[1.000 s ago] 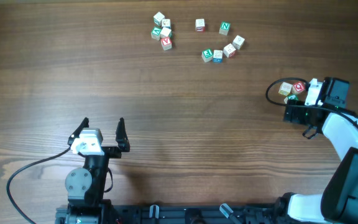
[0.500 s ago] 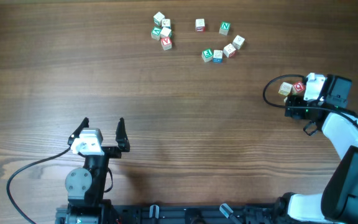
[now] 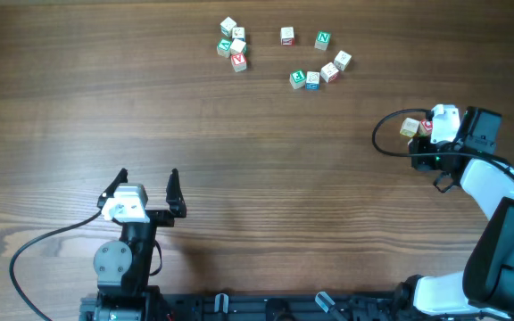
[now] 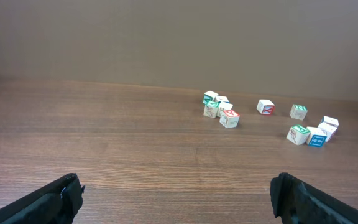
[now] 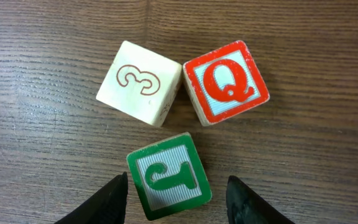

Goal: Form a circle

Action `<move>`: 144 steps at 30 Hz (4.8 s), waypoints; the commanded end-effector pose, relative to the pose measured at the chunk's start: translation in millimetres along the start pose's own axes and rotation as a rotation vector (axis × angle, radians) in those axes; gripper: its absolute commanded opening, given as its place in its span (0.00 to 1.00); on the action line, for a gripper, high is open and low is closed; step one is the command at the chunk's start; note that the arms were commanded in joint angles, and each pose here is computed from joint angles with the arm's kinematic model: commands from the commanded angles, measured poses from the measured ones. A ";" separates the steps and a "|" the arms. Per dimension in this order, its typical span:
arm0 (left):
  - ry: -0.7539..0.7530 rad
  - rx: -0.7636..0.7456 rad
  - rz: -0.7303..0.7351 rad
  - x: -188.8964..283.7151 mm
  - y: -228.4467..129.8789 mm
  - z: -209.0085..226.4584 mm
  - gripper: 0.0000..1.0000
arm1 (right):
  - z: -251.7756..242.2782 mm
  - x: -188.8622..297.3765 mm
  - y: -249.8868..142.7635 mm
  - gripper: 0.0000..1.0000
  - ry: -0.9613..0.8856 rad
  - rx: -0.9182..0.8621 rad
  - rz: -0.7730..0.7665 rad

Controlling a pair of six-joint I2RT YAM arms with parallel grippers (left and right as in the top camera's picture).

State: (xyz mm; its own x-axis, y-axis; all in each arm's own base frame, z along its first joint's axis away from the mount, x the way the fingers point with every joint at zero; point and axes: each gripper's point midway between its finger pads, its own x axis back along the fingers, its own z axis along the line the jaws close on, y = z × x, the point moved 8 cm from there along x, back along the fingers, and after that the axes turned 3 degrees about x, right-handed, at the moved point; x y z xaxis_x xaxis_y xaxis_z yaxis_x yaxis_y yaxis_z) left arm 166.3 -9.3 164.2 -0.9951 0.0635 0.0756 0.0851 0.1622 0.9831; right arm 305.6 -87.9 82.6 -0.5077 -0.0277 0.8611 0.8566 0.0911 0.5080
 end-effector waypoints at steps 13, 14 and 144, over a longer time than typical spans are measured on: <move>-0.020 0.006 0.002 0.0 -1.9 -1.9 1.00 | 2.0 -3.5 -1.1 0.31 0.024 0.030 -0.005; -0.020 0.006 0.002 0.0 -1.9 -1.9 1.00 | 2.2 -3.5 -1.6 0.31 0.026 0.029 -0.002; -0.020 0.006 0.002 0.0 -1.9 -1.9 1.00 | 0.3 34.8 18.7 0.81 0.084 -0.039 -0.160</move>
State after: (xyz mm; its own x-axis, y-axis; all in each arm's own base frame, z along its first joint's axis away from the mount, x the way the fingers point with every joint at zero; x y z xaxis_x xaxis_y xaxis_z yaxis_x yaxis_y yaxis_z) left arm 166.3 -9.3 164.2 -0.9951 0.0635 0.0753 0.0847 0.1622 0.9831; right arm 304.3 -91.4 95.1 -0.5544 -0.0911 0.8272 0.8258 0.0633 0.5604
